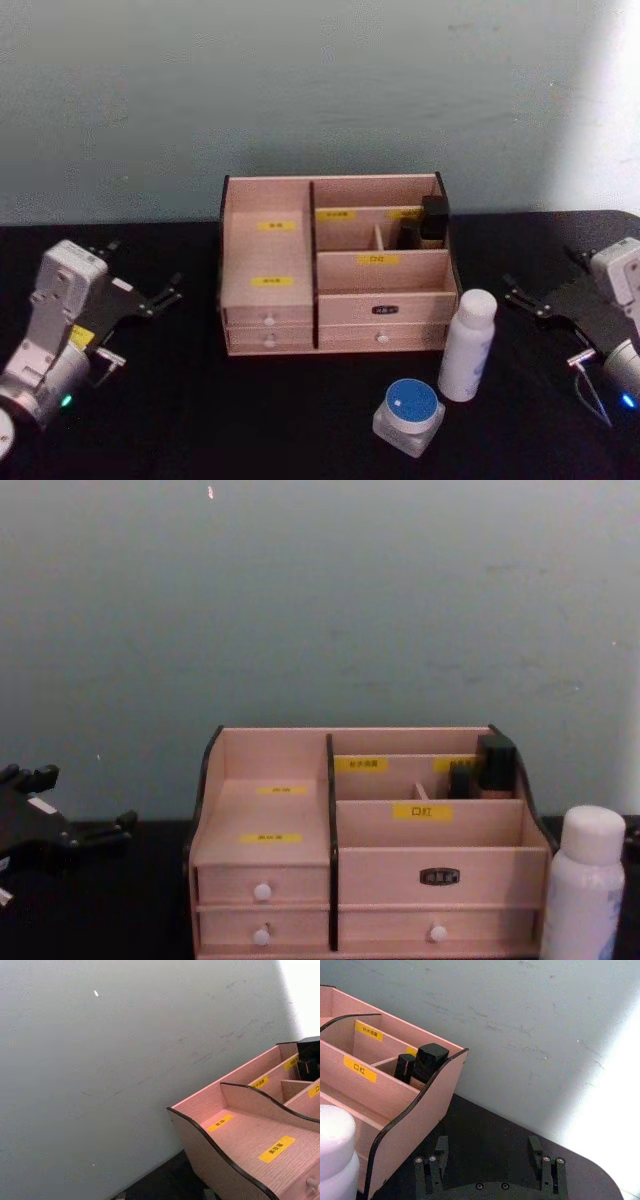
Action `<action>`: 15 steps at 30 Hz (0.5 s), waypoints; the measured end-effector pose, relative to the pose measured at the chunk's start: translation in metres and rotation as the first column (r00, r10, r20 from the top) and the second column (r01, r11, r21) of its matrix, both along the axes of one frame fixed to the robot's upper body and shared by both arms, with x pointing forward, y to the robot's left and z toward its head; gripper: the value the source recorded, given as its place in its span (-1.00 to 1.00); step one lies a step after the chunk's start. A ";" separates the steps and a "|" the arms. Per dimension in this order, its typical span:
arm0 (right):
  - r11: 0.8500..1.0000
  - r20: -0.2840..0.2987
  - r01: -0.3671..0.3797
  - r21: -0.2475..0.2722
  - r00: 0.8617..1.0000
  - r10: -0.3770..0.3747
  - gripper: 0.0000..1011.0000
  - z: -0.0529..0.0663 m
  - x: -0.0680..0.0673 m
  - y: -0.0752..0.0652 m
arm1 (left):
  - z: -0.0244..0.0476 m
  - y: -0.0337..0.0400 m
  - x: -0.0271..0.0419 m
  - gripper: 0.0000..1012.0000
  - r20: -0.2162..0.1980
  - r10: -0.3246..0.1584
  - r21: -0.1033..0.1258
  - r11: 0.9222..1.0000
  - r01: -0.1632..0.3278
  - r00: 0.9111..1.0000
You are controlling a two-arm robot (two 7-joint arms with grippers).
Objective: Pick up the facial cleanser and watermelon frost from the table and place them into the tiered storage box.
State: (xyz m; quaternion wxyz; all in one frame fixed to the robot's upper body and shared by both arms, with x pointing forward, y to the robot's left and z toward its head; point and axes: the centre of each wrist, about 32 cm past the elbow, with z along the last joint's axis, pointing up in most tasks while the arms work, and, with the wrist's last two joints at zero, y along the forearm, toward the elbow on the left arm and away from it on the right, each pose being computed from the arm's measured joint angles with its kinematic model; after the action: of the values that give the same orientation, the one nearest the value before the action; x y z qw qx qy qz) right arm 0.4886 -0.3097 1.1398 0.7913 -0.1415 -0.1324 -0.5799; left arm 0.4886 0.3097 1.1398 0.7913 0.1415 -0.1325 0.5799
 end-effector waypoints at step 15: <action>1.000 0.000 0.000 0.000 1.000 0.000 0.98 0.000 0.000 0.000 | 0.0000 0.0000 0.0000 0.98 0.000 0.000 0.000 1.000 0.000 1.000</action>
State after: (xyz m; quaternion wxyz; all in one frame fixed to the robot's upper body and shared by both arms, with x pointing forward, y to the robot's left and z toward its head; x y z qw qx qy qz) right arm 0.4886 -0.3096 1.1398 0.7913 -0.1415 -0.1324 -0.5799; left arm 0.4886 0.3097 1.1398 0.7913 0.1415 -0.1324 0.5799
